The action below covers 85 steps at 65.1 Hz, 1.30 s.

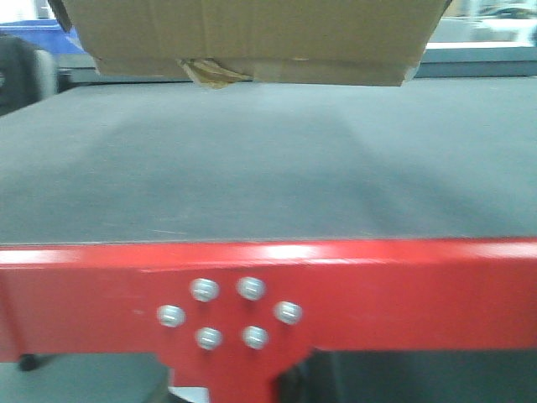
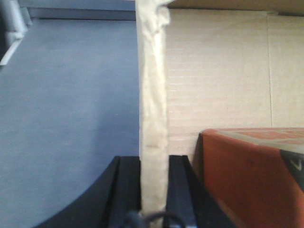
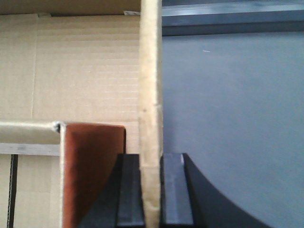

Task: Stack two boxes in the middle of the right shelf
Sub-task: 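Back away from the table holding the boxes in both grippers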

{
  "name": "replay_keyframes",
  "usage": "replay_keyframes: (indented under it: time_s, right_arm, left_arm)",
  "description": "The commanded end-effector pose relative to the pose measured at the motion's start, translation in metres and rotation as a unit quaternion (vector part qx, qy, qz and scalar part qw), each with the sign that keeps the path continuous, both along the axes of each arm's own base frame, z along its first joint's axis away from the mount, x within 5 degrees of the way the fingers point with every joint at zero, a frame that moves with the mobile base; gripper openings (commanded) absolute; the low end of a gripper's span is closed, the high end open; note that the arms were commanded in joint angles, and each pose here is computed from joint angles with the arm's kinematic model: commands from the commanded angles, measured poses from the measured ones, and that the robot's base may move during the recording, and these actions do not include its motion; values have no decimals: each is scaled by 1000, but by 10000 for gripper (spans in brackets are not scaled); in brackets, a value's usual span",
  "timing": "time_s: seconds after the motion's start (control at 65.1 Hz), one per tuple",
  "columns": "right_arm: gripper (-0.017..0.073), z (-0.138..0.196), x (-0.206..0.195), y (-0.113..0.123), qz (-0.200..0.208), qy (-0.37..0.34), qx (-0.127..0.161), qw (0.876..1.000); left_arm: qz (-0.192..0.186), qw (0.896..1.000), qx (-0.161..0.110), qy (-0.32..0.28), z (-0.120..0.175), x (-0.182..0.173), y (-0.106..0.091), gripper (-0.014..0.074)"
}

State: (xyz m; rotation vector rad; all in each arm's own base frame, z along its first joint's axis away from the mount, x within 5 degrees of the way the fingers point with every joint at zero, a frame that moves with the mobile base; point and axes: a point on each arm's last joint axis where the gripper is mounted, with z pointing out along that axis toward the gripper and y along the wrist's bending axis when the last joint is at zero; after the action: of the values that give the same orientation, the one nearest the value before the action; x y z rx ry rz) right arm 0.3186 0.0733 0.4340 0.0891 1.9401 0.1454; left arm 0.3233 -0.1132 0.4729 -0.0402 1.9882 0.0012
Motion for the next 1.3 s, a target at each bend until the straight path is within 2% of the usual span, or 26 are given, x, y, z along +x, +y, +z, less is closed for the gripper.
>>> replay_keyframes:
  time_s: [0.0, 1.29]
  right_arm:
    - [-152, 11, -1, -4, -1, -31, -8, 999]
    - [-152, 11, -1, -4, -1, -31, -8, 999]
  left_arm:
    - [-2, 999, 2, -32, 11, -3, 4, -111]
    - [-2, 999, 2, -32, 11, -3, 4, -111]
